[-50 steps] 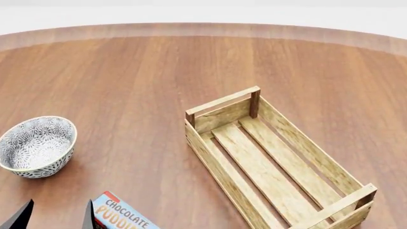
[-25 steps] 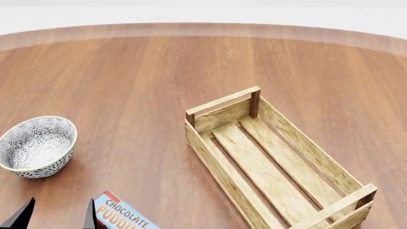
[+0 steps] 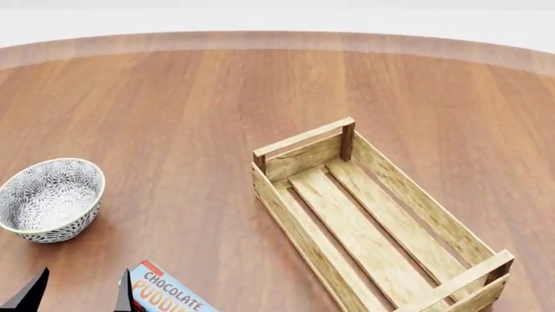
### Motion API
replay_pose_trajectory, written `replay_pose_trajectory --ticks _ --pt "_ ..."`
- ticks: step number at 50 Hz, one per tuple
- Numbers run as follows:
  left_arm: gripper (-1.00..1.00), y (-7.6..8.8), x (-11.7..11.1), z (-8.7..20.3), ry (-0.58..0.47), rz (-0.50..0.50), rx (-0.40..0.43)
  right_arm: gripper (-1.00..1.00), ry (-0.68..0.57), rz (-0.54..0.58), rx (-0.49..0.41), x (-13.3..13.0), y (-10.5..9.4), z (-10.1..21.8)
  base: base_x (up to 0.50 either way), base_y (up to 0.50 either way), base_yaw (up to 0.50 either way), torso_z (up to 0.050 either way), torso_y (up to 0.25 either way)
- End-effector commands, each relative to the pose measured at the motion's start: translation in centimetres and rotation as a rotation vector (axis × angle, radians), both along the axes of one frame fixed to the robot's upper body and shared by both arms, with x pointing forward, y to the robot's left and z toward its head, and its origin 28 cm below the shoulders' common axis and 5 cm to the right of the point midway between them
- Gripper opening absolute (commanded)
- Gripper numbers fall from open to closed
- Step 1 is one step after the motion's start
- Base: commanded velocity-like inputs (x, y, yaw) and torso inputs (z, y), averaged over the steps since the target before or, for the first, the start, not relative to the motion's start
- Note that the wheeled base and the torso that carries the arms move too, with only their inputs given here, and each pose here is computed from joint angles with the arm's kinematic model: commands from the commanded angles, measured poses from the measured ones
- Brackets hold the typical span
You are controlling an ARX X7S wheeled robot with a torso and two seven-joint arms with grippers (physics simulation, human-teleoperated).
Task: Pick up the chocolate pudding and put it in the tray.
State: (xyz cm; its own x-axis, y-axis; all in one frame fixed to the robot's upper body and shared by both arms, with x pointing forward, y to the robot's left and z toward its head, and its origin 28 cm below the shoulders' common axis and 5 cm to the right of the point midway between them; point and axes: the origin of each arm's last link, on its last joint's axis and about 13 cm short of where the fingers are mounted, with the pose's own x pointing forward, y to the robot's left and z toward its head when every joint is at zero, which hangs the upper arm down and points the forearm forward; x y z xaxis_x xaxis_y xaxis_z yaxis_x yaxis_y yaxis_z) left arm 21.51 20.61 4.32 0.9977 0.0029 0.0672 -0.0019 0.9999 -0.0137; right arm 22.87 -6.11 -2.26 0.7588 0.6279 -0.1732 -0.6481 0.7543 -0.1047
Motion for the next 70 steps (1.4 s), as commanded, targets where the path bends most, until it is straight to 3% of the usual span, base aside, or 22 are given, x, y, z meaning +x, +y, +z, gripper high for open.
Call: replay_pose_trajectory --ticks 1,70 --pt "1.00 0.0 0.0 0.0 0.000 0.000 -0.002 1.00 0.006 0.007 -0.008 0.3 0.3 -0.4 0.00 0.00 0.00 0.000 0.000" --pt "1.00 -0.3 -0.2 -0.2 -0.001 -0.013 0.004 1.00 0.032 0.011 -0.035 3.1 1.5 -1.5 0.00 0.00 0.00 0.000 0.000"
